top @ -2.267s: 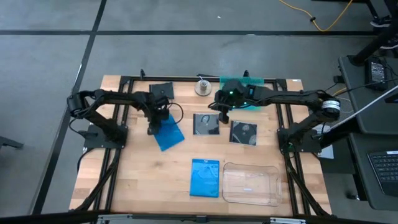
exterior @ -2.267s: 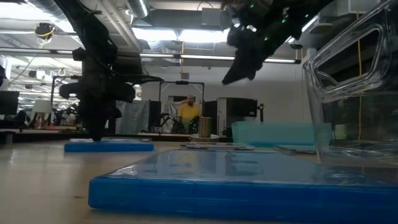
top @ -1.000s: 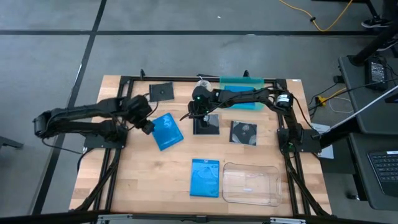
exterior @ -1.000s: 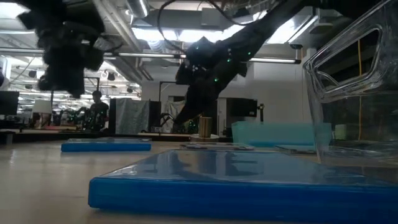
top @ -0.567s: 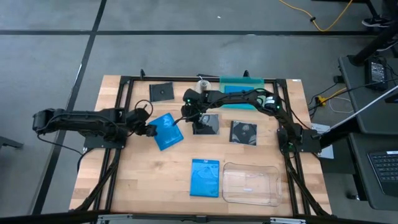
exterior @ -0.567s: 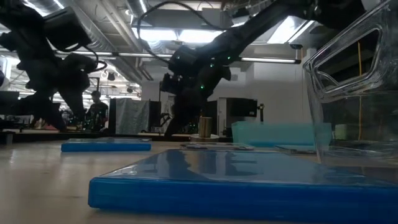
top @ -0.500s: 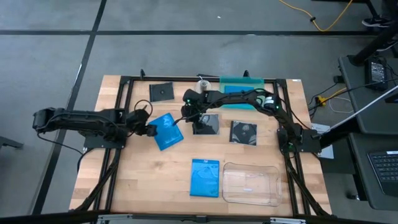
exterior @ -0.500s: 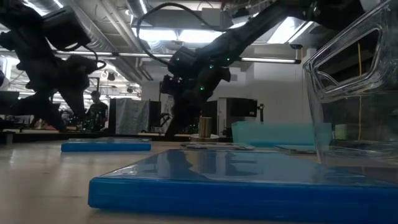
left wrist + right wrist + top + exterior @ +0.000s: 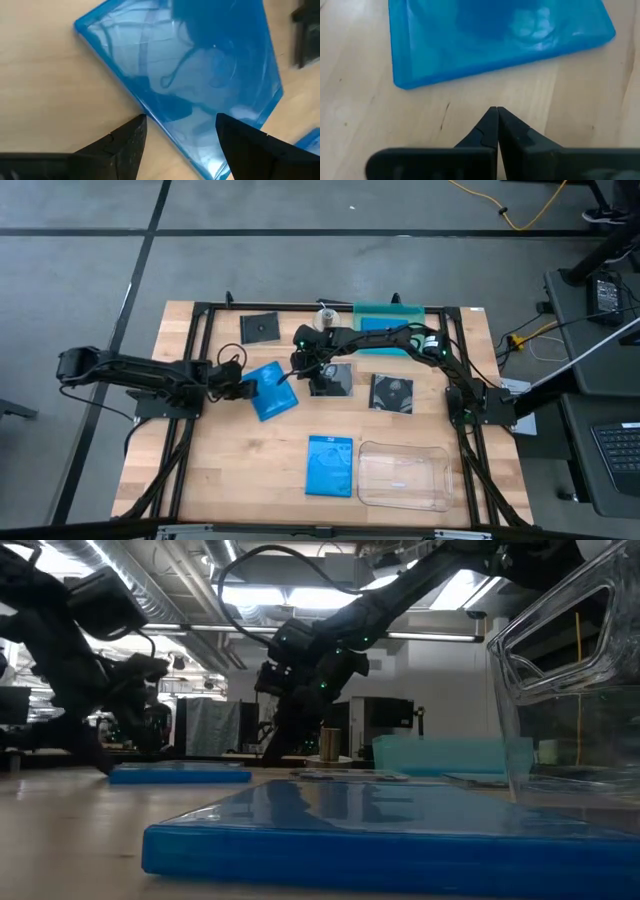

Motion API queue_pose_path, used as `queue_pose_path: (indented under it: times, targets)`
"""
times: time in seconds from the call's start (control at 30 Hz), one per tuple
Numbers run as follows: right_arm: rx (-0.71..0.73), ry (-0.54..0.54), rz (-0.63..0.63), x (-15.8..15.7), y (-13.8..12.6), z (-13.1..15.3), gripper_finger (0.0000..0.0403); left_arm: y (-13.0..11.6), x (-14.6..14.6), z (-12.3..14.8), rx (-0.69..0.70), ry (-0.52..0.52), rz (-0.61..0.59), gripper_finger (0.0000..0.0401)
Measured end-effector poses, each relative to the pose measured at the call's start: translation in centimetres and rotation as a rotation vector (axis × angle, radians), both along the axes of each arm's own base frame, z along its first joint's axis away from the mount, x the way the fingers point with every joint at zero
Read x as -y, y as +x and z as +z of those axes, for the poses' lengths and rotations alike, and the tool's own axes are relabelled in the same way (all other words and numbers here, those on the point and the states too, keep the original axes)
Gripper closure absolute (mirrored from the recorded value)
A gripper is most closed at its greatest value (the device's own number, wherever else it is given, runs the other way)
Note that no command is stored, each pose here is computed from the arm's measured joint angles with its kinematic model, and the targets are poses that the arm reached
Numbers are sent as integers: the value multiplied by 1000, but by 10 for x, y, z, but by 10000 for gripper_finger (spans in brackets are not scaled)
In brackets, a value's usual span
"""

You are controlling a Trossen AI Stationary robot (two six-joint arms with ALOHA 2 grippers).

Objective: Pick & place jewel cases by type
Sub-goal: Put the left blue CD case into the blue bin

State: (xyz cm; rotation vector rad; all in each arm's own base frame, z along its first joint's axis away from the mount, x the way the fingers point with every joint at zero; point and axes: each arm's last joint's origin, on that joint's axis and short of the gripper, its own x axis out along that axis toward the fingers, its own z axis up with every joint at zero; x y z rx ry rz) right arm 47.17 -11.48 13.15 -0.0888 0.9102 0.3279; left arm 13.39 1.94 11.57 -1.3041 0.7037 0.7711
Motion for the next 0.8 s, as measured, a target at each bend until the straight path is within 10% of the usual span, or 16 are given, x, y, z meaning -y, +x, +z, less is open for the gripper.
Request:
queue_pose_path:
  times: [0.8]
  targets:
    - [-8, 44, -24, -5, -2, 5, 397, 29, -13, -14, 98, 103, 25, 164]
